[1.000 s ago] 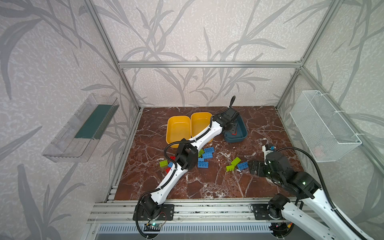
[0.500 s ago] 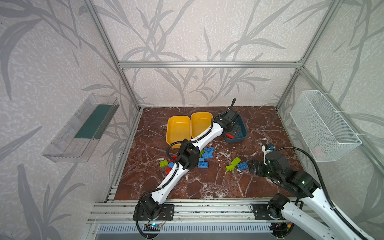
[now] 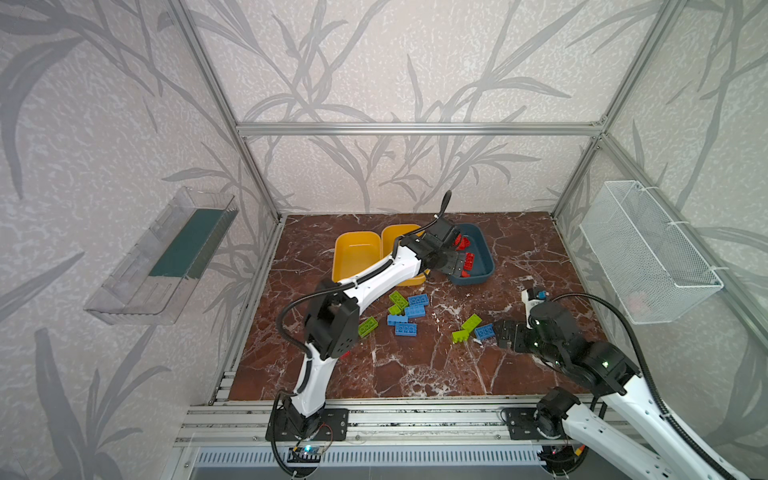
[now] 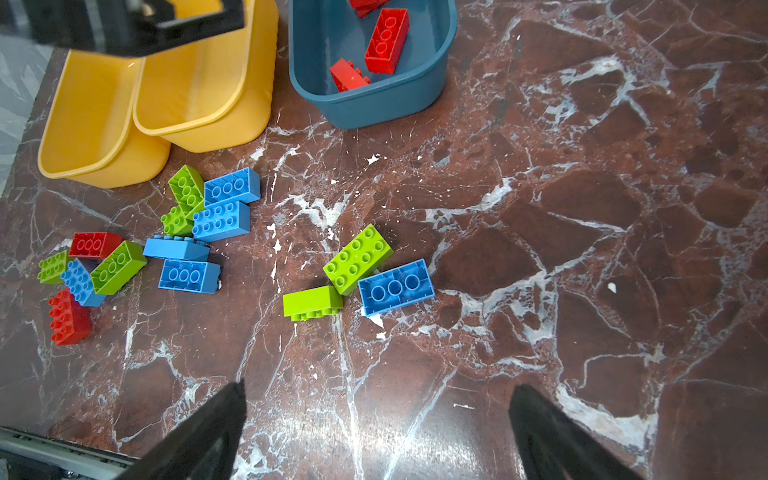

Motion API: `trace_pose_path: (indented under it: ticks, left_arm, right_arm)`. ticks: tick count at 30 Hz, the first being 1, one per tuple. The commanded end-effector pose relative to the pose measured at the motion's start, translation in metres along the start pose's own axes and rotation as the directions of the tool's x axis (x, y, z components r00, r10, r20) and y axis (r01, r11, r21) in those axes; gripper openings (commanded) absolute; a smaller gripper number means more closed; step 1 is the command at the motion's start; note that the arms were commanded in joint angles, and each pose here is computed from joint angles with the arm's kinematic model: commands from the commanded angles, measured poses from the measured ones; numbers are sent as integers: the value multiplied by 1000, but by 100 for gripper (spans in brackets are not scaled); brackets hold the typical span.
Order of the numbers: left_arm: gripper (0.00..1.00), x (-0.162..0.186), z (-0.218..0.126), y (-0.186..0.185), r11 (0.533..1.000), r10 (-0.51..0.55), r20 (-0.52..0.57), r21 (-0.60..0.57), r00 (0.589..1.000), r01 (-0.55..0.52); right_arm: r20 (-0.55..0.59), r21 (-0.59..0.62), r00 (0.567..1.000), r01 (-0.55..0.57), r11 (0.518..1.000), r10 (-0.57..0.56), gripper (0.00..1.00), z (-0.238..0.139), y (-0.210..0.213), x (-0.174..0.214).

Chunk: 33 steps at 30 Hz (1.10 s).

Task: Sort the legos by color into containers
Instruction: 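Open the left gripper over the teal tub to drop the red brick, then lower the left gripper onto a red brick nearest the robot and grasp it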

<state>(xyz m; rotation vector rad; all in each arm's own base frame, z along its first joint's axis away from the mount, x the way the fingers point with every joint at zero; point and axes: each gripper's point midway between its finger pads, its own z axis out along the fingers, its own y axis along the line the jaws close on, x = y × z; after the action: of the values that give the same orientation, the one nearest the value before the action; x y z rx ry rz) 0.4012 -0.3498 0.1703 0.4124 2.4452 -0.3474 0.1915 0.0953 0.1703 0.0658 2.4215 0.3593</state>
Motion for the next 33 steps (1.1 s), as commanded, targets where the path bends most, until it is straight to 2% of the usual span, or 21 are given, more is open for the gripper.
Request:
trace_pose_path:
  ticks: [1,3,7,11,18,23,27,33]
  left_arm:
    - [97,35,-15,38,987,-113,24,-110,993,115]
    - [97,67,-29,63,971,-156,22,-181,988,157]
    - [97,127,-53,115,927,-162,7,-343,987,154]
    - [99,165,-66,145,901,-175,-2,-403,985,160]
    - [99,189,-75,191,866,-274,27,-427,961,260]
    - [99,199,-67,218,842,-368,38,-411,929,351]
    - [99,199,-58,225,841,-406,39,-375,913,390]
    - [99,199,-48,226,852,-414,5,-351,910,389]
  right_arm:
    - [-20,-53,1000,6,999,-8,99,6,11,5]
    - [-24,-84,1000,9,996,-11,99,8,18,7]
    - [-43,-118,998,41,992,-46,99,14,33,11]
    - [-67,-142,993,84,986,-94,99,20,51,16]
    - [-85,-166,985,138,976,-154,99,23,81,26]
    - [-90,-167,980,162,973,-178,99,22,91,30]
    - [-81,-161,979,172,972,-186,99,18,93,29]
    - [-79,-139,979,175,975,-187,99,16,87,29]
